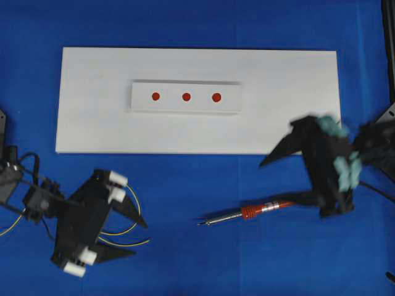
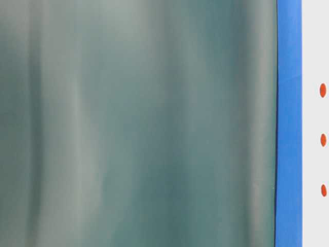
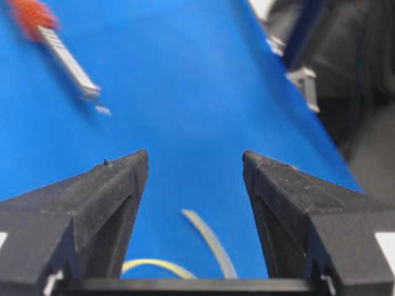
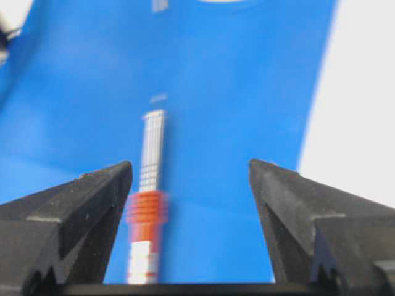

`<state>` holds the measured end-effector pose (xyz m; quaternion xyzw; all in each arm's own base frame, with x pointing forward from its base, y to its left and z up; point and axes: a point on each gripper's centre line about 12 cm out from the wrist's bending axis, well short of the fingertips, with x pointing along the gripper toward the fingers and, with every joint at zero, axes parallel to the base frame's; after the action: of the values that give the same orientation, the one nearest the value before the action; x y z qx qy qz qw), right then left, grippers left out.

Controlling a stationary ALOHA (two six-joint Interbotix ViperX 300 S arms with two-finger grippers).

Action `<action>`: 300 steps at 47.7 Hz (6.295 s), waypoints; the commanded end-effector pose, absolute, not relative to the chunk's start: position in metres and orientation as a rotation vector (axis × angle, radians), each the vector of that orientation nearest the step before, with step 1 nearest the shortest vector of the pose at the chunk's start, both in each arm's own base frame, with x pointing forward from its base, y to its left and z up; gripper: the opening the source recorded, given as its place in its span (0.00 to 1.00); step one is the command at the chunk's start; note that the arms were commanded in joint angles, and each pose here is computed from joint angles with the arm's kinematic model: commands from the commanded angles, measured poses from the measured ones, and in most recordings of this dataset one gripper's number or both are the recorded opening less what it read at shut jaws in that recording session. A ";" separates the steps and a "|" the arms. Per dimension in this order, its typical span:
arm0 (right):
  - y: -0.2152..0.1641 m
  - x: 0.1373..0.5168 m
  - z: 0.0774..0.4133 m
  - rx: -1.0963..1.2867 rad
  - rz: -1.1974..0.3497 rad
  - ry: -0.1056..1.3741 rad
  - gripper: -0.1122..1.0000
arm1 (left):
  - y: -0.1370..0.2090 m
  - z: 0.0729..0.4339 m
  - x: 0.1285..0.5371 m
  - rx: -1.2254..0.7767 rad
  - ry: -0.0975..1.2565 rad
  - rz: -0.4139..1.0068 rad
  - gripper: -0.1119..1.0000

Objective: Touch the tip of the soldering iron to the tip of the solder at the mark.

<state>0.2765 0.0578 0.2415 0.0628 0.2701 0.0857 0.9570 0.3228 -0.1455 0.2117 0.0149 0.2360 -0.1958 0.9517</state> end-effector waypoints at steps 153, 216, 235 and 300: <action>-0.019 0.080 0.244 0.132 -0.142 1.457 0.67 | -0.003 0.242 0.184 -0.070 0.221 -0.006 0.60; -0.018 0.078 0.244 0.133 -0.141 1.466 0.67 | -0.003 0.263 0.238 -0.072 0.036 -0.013 0.60; -0.018 0.079 0.244 0.133 -0.141 1.468 0.67 | -0.026 0.255 0.254 -0.064 0.071 -0.100 0.60; -0.018 0.078 0.244 0.133 -0.141 1.466 0.67 | 0.019 0.264 0.210 -0.110 0.124 0.099 0.60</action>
<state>0.0762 -0.0176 0.2368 0.0619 0.6753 -0.0622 0.7323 0.2122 0.0190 0.2582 -0.0552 0.0726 0.0483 0.9947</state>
